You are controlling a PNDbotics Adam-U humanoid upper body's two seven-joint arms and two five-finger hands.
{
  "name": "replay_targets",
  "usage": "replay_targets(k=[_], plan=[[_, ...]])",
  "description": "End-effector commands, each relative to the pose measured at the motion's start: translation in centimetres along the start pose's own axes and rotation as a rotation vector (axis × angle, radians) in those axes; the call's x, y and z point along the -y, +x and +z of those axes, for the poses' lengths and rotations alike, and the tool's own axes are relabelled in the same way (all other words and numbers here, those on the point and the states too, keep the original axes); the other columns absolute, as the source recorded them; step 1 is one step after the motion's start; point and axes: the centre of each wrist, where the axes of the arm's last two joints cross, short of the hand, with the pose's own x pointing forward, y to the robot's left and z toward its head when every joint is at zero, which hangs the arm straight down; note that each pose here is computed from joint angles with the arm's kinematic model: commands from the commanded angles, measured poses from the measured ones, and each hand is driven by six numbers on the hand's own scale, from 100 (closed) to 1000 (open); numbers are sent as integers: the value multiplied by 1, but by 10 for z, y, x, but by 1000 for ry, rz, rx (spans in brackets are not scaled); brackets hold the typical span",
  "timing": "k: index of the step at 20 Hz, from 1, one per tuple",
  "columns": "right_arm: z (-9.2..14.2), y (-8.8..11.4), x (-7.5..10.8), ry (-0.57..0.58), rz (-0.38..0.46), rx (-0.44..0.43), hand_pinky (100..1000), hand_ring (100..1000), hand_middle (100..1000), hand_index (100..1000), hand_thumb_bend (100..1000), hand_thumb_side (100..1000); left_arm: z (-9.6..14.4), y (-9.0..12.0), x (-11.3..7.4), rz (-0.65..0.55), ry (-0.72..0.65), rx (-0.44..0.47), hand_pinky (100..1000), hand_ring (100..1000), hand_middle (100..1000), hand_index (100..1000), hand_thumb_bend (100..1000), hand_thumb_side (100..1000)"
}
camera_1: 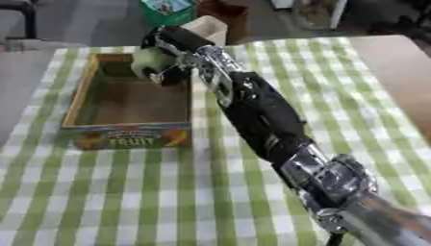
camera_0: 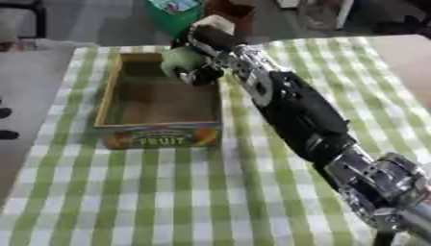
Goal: Pick up objects on the table and place them in the box.
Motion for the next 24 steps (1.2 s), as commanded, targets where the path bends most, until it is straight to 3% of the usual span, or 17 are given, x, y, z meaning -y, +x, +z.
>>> replay_targets(k=[1,3,5,7,11,14,16,20,24], plan=[[-4,4,4,34,15,24,645,636,704,816,100,229,-4,8,1,-9,-15,27,598,776,725,712,219,207],[-4,4,2,68,7,31,771,796,817,885,100,223,-4,8,1,-9,-14,26,597,775,725,712,219,207],[-4,5,4,94,-1,41,859,882,888,926,102,360,-4,8,1,-9,-13,26,597,775,725,712,220,207],[-3,4,10,99,-8,49,906,916,924,943,135,446,-3,8,0,-10,-11,26,597,775,724,712,221,207],[0,2,20,80,-26,48,931,929,948,953,148,504,-3,7,0,-11,-7,25,597,775,724,712,221,207],[4,0,31,49,-39,49,934,928,950,954,133,500,-3,8,-1,-13,-4,25,597,775,724,712,221,207],[8,-1,40,10,-48,54,920,913,935,943,105,429,-3,8,-2,-15,-1,26,597,775,724,712,221,206],[26,-10,62,-144,-97,61,823,816,830,881,100,108,-1,8,-4,-20,12,27,597,774,724,711,222,206],[58,-24,81,-314,-175,22,747,724,754,821,100,100,0,9,-7,-28,25,27,597,774,724,711,222,206]])
